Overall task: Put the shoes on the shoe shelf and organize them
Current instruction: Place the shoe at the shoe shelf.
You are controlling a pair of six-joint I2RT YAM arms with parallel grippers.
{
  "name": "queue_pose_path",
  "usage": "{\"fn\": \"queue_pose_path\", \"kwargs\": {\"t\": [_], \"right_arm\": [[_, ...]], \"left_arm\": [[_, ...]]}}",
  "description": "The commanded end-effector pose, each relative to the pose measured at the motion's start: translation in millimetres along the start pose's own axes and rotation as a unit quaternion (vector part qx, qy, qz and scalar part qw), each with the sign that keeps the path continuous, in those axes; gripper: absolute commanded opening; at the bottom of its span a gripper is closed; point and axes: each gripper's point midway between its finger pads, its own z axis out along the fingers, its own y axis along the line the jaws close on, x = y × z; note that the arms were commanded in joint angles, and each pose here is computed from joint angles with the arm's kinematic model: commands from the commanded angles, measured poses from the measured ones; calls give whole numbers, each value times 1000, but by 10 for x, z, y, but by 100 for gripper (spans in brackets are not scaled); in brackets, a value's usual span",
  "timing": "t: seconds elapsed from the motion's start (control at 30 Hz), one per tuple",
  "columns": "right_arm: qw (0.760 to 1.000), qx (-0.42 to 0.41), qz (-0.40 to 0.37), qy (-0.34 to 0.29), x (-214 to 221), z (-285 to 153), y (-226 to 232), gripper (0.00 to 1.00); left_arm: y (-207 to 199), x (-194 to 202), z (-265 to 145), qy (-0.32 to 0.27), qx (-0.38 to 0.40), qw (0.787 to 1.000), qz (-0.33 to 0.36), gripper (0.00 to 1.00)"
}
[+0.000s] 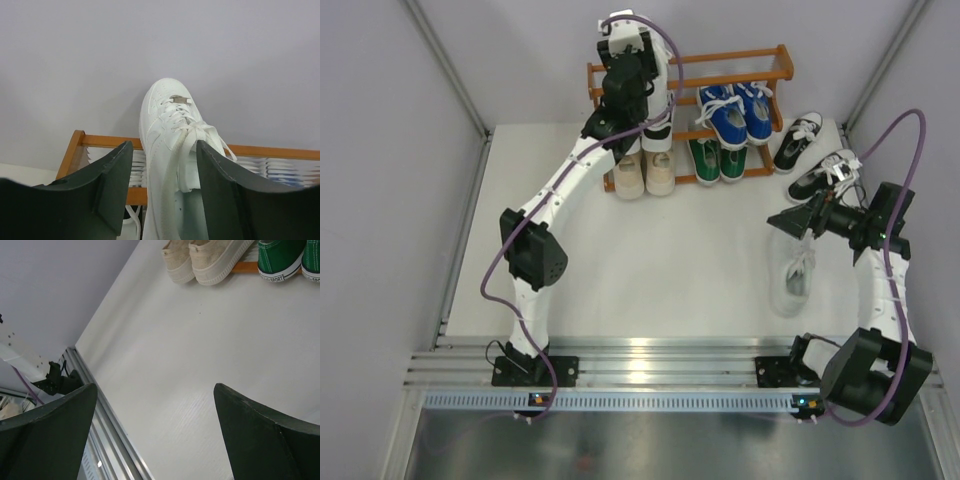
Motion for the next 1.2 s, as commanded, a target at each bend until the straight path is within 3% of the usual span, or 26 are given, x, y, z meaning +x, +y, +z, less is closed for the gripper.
{"fn": "queue_pose_path", "kwargs": {"t": [0.0, 0.2, 0.33, 0.63, 0.8, 0.83, 0.93, 0.97, 1.0, 1.03, 1.07, 1.1, 1.13, 1.17], "right_arm": [[1000, -6, -20, -7, -36, -41, 4, 99], [1000, -3, -25, -10, -55, -58, -2, 99], [999, 4, -35, -10, -62, -71, -12, 99], [985, 98, -142, 7, -124, -202, -179, 99], [952, 216, -216, 14, -243, -433, -360, 100], [946, 227, -230, 25, -229, -472, -372, 99], [925, 273, -255, 77, -158, -652, -482, 99], [923, 283, -244, 96, -100, -687, -547, 99], [912, 302, -253, 115, -108, -770, -610, 99], [914, 303, -229, 140, 17, -797, -654, 98], [910, 308, -232, 153, 32, -842, -675, 95], [908, 311, -225, 167, 86, -879, -702, 88], [908, 311, -215, 180, 151, -897, -719, 85], [907, 307, -208, 198, 243, -924, -720, 80]], "left_arm": [[39, -565, -35, -58, -5, 997, -56, 59], [-24, -740, -79, -61, 15, 995, -76, 78], [-30, -877, -143, -65, 26, 994, -85, 85], [77, -1380, -427, -85, 46, 991, -88, 90], [251, -1533, -795, -78, 66, 992, -76, 93], [307, -1745, -988, -89, 85, 989, -83, 93], [307, -1265, -1238, -18, 132, 989, -64, 95], [408, -1328, -1449, -8, 142, 988, -68, 96], [452, -907, -1541, 40, 146, 987, -63, 97], [447, -738, -1697, 67, 169, 981, -63, 98], [550, -853, -1937, 59, 183, 979, -74, 98], [583, -654, -2080, 83, 193, 974, -84, 98], [676, -176, -2235, 130, 193, 970, -74, 98], [746, -193, -2499, 132, 212, 963, -98, 98]]}}
